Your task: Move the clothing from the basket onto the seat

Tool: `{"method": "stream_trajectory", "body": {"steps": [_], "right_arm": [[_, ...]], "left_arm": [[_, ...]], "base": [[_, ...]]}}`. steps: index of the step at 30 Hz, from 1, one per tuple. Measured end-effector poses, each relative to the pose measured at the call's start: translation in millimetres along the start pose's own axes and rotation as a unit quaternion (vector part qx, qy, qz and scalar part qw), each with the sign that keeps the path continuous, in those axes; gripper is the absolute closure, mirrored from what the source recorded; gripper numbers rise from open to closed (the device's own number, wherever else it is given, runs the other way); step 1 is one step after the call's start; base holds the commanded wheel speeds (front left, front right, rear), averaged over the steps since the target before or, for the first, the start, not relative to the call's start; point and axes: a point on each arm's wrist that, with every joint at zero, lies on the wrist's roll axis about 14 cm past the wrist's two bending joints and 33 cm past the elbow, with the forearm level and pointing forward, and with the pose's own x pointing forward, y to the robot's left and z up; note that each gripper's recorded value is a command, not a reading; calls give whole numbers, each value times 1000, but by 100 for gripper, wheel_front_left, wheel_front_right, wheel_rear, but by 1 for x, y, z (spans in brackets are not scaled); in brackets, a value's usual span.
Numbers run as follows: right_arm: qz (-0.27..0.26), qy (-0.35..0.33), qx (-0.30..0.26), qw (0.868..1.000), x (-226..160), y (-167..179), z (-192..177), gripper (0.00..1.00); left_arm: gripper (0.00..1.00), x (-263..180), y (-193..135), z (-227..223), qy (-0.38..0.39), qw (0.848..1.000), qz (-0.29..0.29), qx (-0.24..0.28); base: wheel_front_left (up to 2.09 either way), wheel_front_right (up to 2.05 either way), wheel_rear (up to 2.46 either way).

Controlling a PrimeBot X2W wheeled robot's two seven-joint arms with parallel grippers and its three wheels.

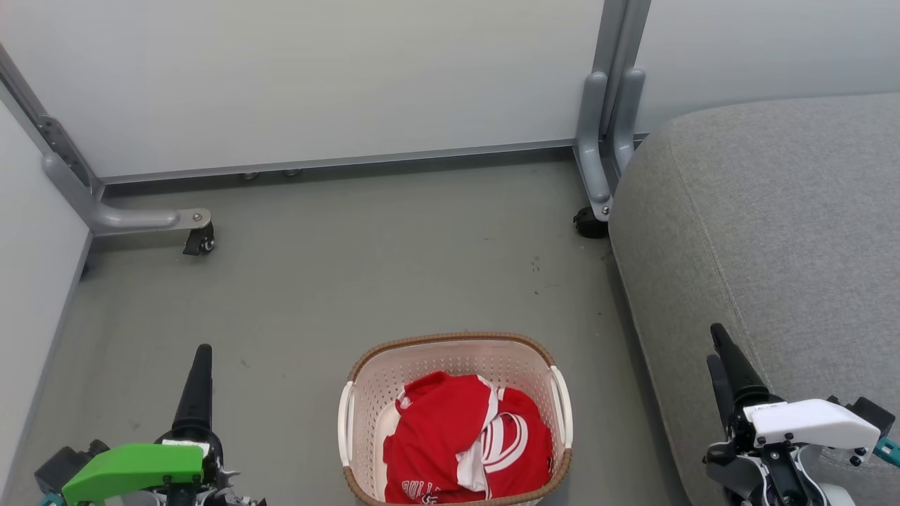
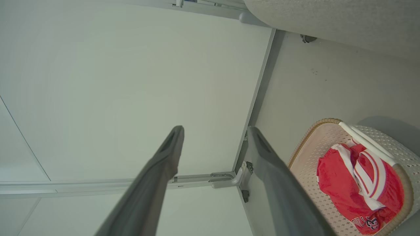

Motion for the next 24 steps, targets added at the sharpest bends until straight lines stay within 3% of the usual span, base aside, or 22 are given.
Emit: {"method": "stream_trajectory", "body": {"steps": [9,24], "right_arm": [[18,16,-128,991,1,12,-13,0],[36,13,-235,971,-3,18,-19,0]], "left_arm": [[0,-1,-11,5,-14,994,-14,105],[0,-4,-26,-2,-20,972,-36,230]], "base": [[0,0,0],[0,0,0]]}}
